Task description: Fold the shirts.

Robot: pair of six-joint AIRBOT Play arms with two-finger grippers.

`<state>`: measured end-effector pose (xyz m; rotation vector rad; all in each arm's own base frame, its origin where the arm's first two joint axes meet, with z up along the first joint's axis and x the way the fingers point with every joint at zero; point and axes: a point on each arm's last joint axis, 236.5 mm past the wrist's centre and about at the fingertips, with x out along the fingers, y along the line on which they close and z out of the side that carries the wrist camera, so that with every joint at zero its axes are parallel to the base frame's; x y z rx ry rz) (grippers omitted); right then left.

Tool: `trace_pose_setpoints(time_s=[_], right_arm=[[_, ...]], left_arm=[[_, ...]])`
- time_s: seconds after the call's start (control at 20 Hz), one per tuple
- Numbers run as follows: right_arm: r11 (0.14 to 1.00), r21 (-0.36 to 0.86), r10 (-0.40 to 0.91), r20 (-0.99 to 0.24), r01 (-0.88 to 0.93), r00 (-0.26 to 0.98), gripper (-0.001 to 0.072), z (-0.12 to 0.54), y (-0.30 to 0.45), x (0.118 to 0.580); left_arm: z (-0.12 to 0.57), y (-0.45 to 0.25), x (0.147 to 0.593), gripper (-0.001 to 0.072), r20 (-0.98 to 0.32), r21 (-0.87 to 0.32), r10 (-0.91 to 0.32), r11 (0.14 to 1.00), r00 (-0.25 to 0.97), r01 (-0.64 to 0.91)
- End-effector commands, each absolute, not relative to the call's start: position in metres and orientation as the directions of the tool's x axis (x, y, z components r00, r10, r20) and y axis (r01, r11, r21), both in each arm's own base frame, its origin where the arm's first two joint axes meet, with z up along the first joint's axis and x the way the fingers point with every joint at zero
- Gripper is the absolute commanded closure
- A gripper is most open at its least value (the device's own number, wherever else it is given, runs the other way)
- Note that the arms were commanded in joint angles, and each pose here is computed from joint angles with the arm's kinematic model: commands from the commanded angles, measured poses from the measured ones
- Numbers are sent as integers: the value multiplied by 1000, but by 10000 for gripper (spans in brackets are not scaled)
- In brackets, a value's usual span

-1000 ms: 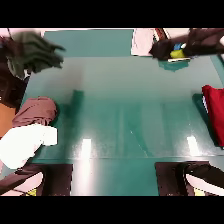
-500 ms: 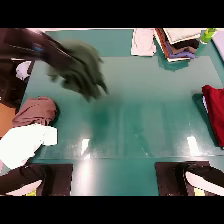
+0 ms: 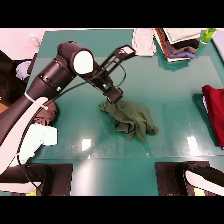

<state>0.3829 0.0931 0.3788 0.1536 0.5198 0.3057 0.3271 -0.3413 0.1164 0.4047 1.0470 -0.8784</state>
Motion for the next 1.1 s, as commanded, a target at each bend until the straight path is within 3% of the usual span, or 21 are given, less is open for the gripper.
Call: trace_pose_setpoints(time_s=[0.0,0.2,0.45,0.9,0.95,1.0,1.05], right_arm=[[944,220,323,-475,-245,818,696,376,92,382],[945,232,320,-520,-230,792,696,352,92,383],[946,253,313,-531,-205,788,696,320,91,386],[943,269,315,-525,-197,791,696,305,91,381],[942,269,317,-527,-199,789,696,305,92,380],[942,268,321,-534,-203,782,696,303,94,379],[941,267,325,-550,-207,769,696,299,96,376]], left_arm=[[75,-312,329,168,-913,-227,-394,705,104,671],[-8,-291,303,168,-941,-290,-337,771,-24,567],[-44,-329,259,168,-849,-520,-508,751,-147,408],[-71,-374,240,171,-841,-516,-532,736,-97,438],[-72,-373,243,284,-844,-510,-529,745,-85,429],[-71,-373,247,593,-845,-504,-529,742,-76,441],[-69,-372,251,683,-844,-502,-532,739,-67,450]])
